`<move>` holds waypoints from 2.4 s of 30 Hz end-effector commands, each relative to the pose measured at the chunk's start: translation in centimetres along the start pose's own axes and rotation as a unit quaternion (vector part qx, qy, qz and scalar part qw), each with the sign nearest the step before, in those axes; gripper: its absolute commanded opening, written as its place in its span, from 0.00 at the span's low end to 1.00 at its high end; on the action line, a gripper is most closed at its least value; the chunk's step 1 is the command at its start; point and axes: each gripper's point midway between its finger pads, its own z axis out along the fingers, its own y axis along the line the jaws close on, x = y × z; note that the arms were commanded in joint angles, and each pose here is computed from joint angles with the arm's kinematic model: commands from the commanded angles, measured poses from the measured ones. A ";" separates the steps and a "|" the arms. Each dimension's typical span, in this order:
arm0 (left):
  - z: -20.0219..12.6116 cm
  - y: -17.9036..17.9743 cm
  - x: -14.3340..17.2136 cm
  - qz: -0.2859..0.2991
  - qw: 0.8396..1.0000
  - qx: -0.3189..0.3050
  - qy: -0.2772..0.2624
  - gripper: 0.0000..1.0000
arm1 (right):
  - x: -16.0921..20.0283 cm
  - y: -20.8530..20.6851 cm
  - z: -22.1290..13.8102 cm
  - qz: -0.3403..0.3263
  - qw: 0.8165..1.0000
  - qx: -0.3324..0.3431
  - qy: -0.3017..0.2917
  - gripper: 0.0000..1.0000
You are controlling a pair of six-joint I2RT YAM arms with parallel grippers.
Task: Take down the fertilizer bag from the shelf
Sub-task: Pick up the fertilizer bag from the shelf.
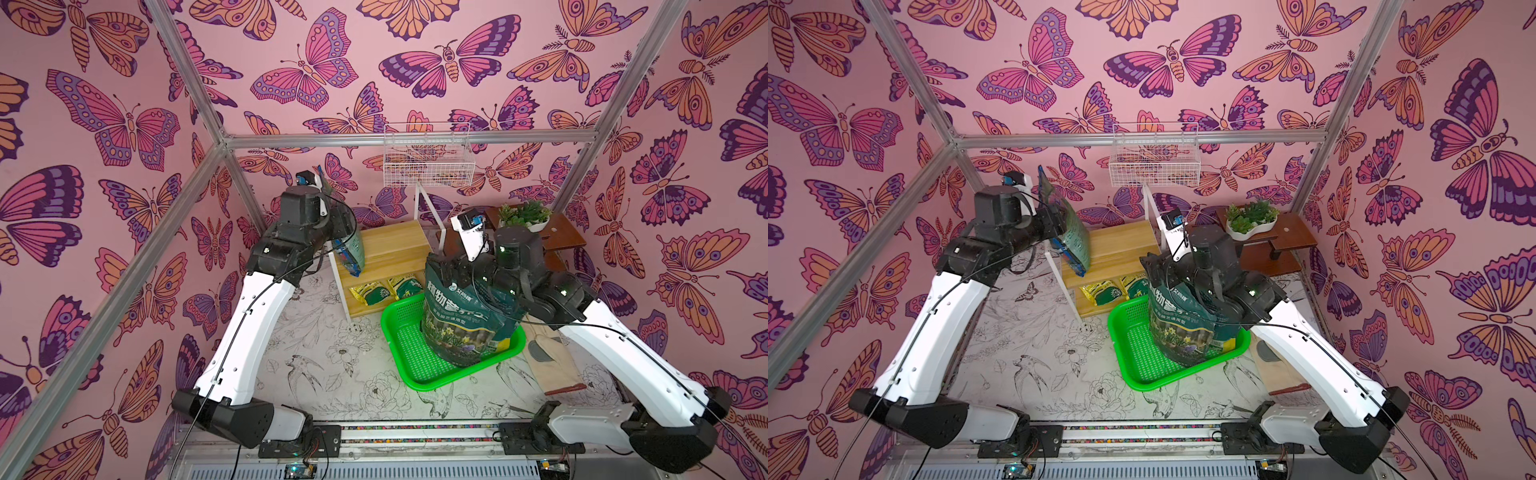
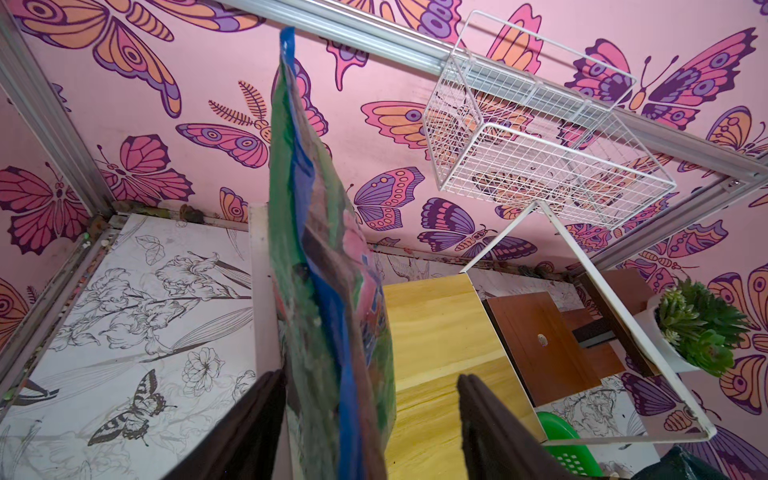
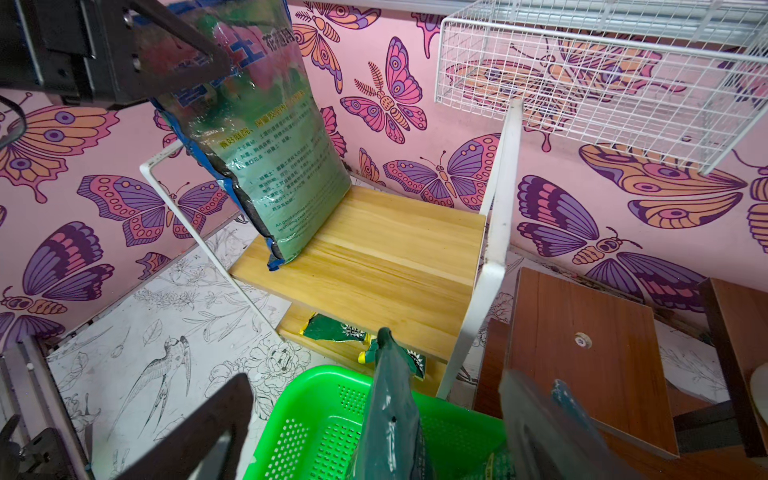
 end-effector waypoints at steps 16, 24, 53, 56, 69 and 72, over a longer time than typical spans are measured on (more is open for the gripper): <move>0.9 -1.9 -2.0 -0.021 0.999 0.044 -0.017 0.00 | 1.1 -1.0 -1.2 -0.019 0.999 0.030 0.003 0.96; 0.4 -4.4 -4.6 -0.038 0.994 0.095 -0.042 0.00 | 1.3 -1.7 -1.7 -0.027 0.998 0.049 0.001 0.96; -10.7 -12.3 -5.0 0.003 0.973 0.161 -0.164 0.00 | 1.6 -5.4 -4.8 -0.009 0.988 0.151 -0.023 0.99; -12.4 -12.5 -4.3 -0.004 0.969 0.181 -0.170 0.00 | 1.5 -5.7 -5.7 0.000 0.986 0.161 -0.039 0.99; -11.8 -13.2 1.4 -0.020 0.971 0.187 -0.149 0.00 | 2.0 -6.2 -6.6 0.009 0.984 0.173 -0.047 0.99; -12.0 -13.5 2.0 -0.025 0.969 0.195 -0.147 0.00 | 2.2 -6.2 -6.5 0.009 0.984 0.173 -0.043 0.99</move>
